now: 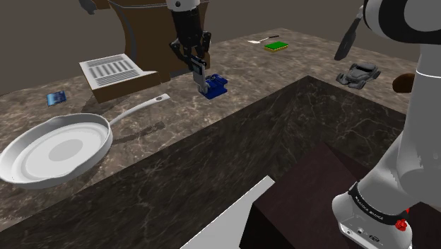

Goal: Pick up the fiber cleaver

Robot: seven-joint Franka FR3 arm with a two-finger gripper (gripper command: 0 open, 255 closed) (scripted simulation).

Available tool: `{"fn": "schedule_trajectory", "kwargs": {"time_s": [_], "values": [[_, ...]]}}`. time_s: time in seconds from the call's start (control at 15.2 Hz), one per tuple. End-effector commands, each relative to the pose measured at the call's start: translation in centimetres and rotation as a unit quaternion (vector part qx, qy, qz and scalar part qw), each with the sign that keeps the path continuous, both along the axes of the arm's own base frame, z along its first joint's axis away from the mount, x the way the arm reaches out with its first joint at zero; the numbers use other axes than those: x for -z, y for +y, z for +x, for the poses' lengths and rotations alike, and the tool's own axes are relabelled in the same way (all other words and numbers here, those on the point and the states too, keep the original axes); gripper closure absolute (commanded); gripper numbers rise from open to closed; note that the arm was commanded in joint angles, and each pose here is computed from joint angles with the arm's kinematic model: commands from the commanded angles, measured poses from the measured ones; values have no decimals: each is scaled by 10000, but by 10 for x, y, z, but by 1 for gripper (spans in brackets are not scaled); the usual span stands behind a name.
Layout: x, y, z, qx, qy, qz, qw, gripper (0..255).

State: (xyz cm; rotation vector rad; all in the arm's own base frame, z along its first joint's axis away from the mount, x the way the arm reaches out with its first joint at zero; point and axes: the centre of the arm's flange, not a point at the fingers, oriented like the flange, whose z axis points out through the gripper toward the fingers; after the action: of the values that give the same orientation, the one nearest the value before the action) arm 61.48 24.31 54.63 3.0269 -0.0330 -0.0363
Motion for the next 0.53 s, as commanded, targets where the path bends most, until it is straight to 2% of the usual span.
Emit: {"fn": "schedule_trajectory", "kwargs": {"time_s": [0.0, 0.46], "values": [[1, 0, 0, -1, 7, -2, 10000, 255], [-32, 1, 0, -1, 7, -2, 10000, 255]]}}
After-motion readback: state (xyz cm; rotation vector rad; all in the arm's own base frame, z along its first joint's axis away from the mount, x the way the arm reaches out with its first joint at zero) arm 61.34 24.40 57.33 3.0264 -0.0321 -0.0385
